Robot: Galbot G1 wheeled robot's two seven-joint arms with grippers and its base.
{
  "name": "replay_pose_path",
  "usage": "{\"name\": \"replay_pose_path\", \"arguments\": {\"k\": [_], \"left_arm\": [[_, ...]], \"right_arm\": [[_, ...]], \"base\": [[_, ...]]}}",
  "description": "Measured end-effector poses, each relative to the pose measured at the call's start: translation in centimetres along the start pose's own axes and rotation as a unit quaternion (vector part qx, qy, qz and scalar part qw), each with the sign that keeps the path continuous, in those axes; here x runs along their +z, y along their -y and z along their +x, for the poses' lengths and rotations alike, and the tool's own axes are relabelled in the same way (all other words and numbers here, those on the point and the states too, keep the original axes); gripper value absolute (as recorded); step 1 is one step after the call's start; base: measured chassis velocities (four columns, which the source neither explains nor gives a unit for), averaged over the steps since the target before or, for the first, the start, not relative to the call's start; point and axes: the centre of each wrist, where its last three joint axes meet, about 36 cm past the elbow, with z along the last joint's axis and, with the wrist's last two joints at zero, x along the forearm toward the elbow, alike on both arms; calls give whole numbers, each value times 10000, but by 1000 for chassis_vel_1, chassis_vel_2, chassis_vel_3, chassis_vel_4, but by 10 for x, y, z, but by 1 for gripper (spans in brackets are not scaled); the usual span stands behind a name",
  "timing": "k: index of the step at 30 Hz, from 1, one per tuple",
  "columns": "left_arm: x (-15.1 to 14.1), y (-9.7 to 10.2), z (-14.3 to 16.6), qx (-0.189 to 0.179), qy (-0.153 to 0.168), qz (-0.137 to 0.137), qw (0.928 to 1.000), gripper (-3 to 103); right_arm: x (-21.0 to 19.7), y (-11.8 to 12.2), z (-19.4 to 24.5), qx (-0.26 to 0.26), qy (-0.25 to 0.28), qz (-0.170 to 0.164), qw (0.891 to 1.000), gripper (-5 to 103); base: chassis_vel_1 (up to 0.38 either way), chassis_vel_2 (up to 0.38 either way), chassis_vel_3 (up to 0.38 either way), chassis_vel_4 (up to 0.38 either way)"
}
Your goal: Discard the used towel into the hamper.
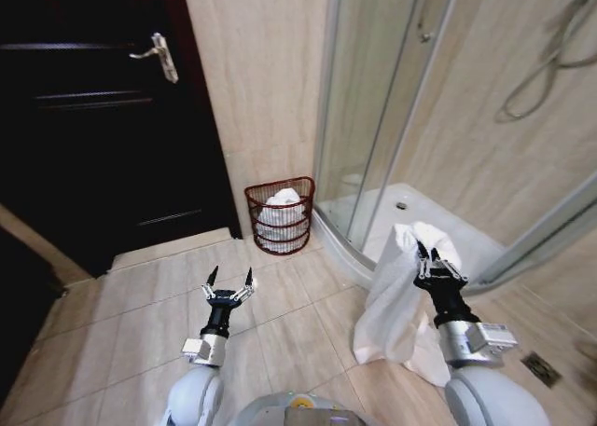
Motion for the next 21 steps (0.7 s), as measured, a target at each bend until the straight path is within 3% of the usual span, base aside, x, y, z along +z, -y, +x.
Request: {"name": "replay_pose_path", "arguments": {"k": [21], "left_arm": [[-6,4,1,-33,15,-35,10000,100]], "right_arm": [[-2,1,-5,-53,129,-33,9999,7]], "base": [[47,47,44,46]]}}
